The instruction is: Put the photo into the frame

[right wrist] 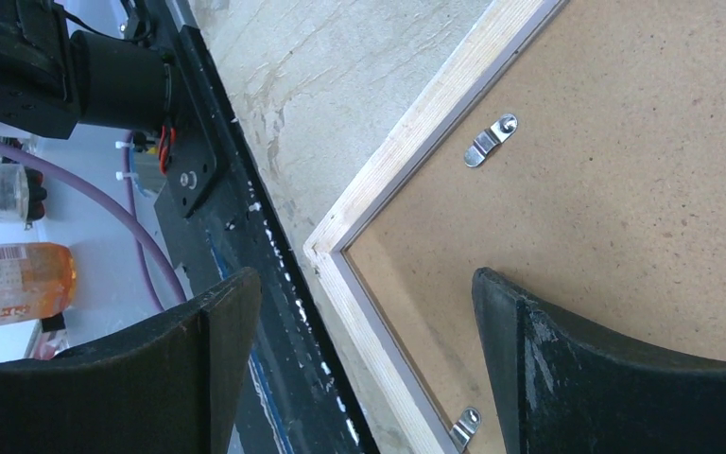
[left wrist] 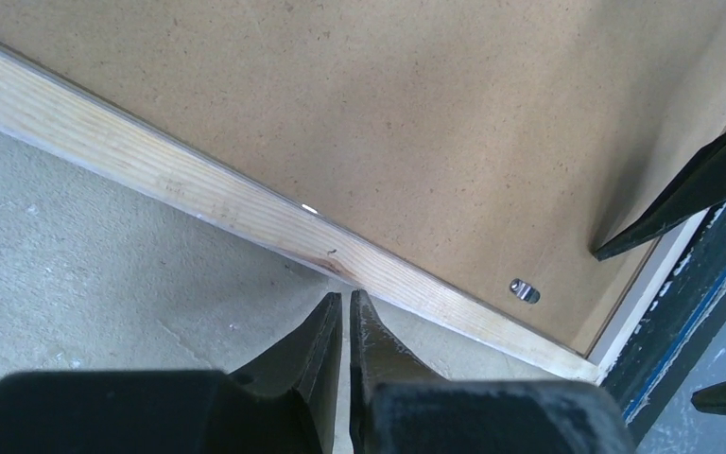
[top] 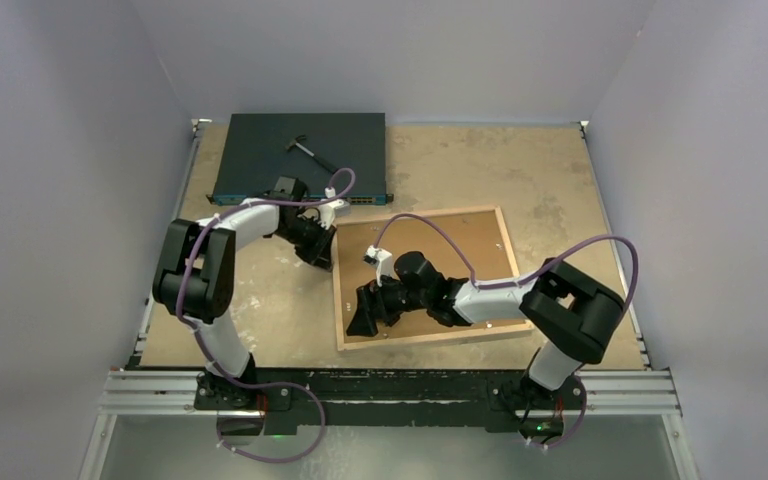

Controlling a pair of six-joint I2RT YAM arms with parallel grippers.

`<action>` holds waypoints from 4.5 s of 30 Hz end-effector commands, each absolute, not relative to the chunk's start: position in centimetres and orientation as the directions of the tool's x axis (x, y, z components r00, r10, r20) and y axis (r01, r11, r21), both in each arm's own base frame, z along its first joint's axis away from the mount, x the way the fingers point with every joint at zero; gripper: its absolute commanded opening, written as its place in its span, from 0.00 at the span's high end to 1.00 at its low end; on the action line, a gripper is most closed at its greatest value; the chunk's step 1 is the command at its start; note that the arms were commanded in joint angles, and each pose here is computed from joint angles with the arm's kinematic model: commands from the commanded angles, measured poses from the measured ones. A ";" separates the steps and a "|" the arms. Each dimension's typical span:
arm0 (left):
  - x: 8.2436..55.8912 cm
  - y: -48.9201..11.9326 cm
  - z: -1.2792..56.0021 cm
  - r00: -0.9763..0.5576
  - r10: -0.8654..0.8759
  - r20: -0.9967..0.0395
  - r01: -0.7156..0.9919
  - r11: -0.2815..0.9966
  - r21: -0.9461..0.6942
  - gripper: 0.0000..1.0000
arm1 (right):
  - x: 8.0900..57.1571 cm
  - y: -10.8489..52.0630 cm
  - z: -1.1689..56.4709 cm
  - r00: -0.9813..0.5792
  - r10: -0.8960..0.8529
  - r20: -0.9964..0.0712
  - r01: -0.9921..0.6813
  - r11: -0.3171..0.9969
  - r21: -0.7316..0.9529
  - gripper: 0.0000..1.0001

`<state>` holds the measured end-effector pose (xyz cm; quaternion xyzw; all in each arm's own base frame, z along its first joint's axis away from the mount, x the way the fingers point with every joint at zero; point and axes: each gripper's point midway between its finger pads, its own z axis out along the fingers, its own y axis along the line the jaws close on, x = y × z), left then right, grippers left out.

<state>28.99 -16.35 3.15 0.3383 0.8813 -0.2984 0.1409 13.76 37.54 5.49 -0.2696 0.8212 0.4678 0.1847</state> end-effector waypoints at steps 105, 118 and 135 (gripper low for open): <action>27.7 -16.7 4.8 -0.653 0.551 -0.519 0.753 0.542 -0.372 0.98 | 16.8 41.6 4.9 -0.758 -0.272 -0.593 -0.652 0.340 0.677 0.20; 27.6 -16.7 4.5 -0.653 0.557 -0.514 0.754 0.540 -0.374 0.98 | 17.6 41.9 5.3 -0.782 -0.186 -0.596 -0.618 0.360 0.699 0.22; 27.4 -16.5 3.8 -0.650 0.572 -0.501 0.758 0.533 -0.376 0.98 | 19.1 42.0 6.2 -0.772 -0.088 -0.630 -0.610 0.385 0.693 0.23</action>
